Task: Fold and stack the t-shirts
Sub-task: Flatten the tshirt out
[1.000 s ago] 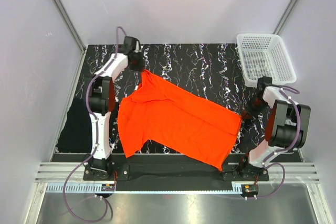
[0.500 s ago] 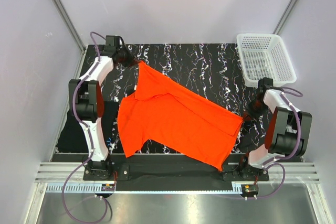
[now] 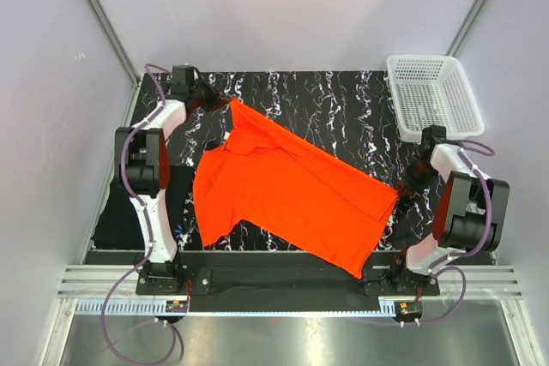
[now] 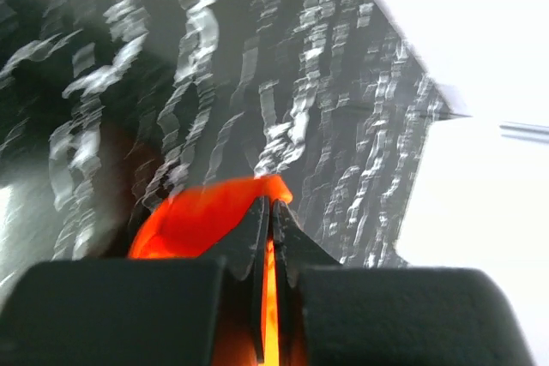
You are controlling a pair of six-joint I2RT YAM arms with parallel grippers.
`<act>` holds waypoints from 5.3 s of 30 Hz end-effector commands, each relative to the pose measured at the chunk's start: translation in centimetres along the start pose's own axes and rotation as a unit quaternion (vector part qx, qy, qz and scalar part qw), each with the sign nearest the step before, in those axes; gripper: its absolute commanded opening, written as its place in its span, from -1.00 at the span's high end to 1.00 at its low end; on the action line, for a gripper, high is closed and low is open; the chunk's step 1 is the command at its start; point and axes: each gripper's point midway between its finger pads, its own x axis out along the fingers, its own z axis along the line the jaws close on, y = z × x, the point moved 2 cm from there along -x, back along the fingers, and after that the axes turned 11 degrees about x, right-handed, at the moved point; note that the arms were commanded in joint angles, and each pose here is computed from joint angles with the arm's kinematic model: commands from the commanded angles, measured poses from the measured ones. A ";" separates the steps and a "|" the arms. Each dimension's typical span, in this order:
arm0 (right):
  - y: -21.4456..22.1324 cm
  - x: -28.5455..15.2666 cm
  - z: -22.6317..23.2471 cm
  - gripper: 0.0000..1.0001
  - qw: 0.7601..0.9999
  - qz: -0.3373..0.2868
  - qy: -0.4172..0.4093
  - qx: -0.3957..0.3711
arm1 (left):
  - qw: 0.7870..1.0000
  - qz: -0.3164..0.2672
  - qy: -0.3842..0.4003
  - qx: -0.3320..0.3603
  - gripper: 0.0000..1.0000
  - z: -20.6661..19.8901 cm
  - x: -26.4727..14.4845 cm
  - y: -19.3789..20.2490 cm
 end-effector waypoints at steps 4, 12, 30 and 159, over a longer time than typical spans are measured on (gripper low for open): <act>-1.6 0.3 0.5 1.00 1.000 -0.025 0.011 -0.008 | 0.993 0.001 0.050 0.108 0.63 -4.5 1.2 -3.2; -2.1 0.7 1.1 1.00 1.000 -0.023 0.010 -0.006 | 0.972 -0.020 -0.082 0.217 -0.09 -1.3 -4.6 -5.3; -2.1 0.9 2.2 1.00 1.000 -0.009 -0.009 -0.009 | 0.945 0.155 -0.232 0.173 -0.11 9.8 -8.0 5.8; 9.1 2.5 13.9 -0.03 0.958 0.078 -0.065 -0.270 | 0.926 0.283 -0.198 0.151 -0.25 3.7 -4.9 20.6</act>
